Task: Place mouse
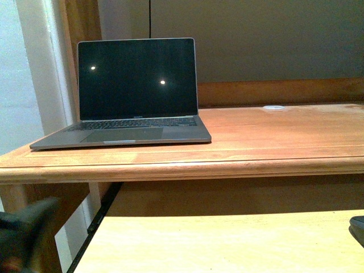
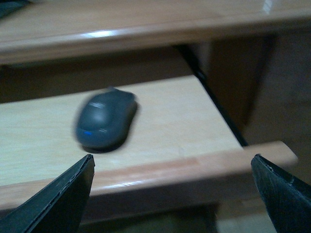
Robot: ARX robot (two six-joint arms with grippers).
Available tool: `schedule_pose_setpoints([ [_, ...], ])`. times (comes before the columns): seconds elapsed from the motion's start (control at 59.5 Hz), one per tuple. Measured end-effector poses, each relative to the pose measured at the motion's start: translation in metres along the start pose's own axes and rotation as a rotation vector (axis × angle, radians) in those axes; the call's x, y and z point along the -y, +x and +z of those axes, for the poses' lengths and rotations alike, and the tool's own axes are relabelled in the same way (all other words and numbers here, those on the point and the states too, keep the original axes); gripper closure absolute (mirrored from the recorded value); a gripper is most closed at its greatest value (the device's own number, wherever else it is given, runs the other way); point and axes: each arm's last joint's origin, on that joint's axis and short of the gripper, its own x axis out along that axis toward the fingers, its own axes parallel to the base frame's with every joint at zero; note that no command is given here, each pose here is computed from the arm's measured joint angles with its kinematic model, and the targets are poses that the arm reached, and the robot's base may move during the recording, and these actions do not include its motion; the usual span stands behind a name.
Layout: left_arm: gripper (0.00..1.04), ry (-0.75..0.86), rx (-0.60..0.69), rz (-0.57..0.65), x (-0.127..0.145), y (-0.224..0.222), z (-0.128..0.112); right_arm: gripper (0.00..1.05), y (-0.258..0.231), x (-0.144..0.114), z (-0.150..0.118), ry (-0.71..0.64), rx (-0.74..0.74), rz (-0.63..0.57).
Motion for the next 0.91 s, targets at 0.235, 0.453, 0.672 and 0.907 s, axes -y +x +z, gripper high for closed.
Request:
schedule_pose_setpoints([
  [0.235,0.79,-0.031,0.018,0.109,-0.027,-0.027,-0.009,0.07,0.033,-0.026,0.055,-0.008,0.074,0.098],
  [0.453,1.02,-0.038,0.023,0.116,-0.04,-0.045,-0.014,0.07,0.087,-0.056,0.057,-0.146,-0.068,0.186],
  [0.672,1.02,-0.038,0.017,0.114,-0.046,-0.056,-0.026,0.07,0.121,-0.062,0.051,-0.226,-0.174,0.156],
  [0.907,1.02,-0.039,0.027,0.097,-0.057,-0.068,-0.025,0.07,0.13,-0.058,0.046,-0.262,-0.226,0.133],
])
